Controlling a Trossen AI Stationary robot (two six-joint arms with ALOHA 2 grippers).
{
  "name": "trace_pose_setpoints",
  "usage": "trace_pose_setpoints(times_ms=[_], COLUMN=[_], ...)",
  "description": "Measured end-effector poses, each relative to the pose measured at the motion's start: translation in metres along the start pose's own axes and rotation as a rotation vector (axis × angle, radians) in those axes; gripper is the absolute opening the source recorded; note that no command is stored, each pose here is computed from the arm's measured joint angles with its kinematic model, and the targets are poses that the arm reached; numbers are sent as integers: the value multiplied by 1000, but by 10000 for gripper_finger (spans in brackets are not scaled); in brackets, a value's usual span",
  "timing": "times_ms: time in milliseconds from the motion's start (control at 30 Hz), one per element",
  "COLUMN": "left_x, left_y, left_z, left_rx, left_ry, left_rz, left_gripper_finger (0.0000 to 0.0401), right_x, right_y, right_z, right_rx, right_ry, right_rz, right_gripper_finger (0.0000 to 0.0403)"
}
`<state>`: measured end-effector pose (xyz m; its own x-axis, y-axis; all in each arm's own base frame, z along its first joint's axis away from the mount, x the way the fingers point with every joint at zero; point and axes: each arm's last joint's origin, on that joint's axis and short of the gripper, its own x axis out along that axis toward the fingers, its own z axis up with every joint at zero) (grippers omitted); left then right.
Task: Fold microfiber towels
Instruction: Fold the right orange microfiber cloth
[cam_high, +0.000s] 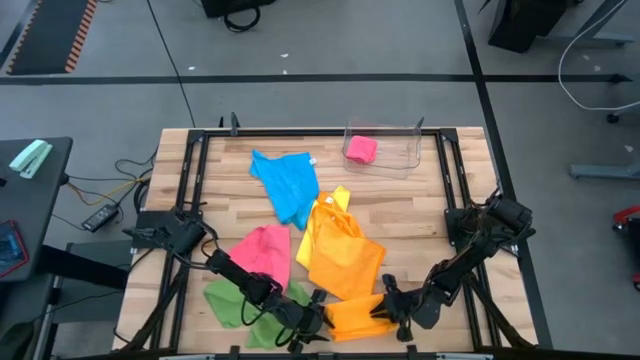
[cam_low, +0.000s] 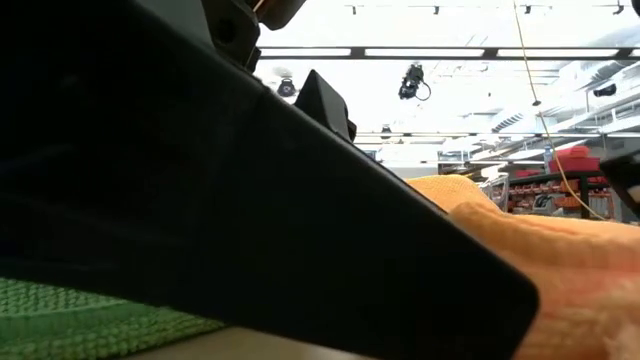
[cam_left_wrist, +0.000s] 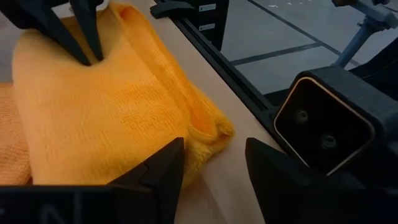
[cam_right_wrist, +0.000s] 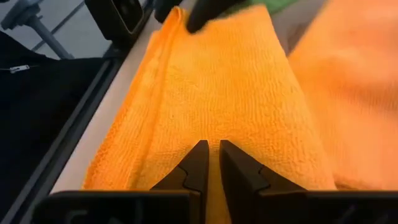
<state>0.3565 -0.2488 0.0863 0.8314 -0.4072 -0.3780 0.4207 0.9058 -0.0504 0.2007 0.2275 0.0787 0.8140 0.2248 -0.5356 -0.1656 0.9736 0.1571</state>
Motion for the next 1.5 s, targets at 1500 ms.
trace_pose_setpoints(times_ms=[1500], left_x=[0], left_y=[0], left_z=[0], left_rx=[8], left_ry=[-3], left_rz=[-1], left_gripper_finger=[175], right_x=[28], right_y=[-9], right_z=[67], right_rx=[-63], right_ry=[-27], right_rz=[43], right_gripper_finger=[47])
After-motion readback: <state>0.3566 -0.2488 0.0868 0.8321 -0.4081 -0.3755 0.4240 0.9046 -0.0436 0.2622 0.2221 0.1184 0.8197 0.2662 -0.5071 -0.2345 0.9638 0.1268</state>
